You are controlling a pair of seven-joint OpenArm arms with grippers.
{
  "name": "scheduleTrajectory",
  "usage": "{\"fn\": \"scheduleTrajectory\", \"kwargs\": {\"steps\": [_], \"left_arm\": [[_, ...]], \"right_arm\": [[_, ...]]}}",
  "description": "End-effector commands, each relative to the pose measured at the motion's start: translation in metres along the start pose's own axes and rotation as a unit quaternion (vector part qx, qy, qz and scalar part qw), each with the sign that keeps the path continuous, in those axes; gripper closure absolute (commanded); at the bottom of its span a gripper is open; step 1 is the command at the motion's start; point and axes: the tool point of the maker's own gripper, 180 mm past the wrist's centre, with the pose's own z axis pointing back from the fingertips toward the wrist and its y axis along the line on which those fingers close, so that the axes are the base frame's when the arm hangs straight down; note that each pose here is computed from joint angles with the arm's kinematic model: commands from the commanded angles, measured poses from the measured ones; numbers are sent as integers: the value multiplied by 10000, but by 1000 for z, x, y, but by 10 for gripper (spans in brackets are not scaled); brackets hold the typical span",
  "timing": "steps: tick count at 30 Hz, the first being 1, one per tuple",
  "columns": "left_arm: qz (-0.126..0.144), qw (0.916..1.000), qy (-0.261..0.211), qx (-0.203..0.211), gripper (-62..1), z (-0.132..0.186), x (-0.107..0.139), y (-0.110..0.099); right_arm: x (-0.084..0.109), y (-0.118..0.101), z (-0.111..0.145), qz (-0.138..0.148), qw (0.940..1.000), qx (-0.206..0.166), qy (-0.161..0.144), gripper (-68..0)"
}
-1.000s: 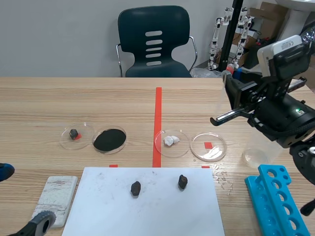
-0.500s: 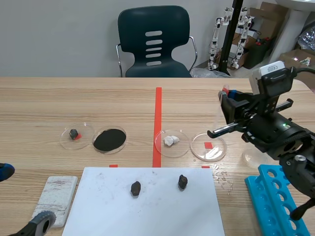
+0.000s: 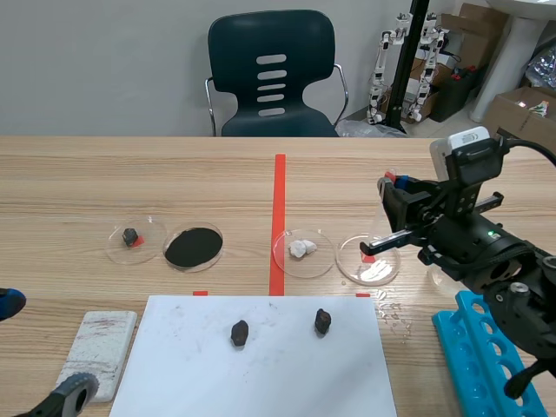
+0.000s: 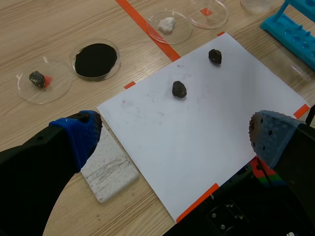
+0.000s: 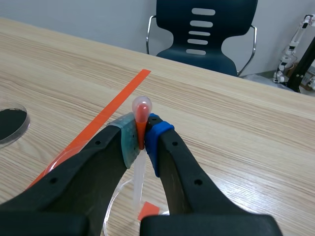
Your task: Draw acid from the petri dish
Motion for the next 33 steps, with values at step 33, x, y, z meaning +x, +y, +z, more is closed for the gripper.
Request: {"fn": "scheduleTrajectory", "kwargs": {"steps": [33], "left_arm": [[39, 9999, -144, 11, -623, -1, 7, 0]], "right_arm": [[5, -4, 0, 177, 9993, 62, -320, -11]]}}
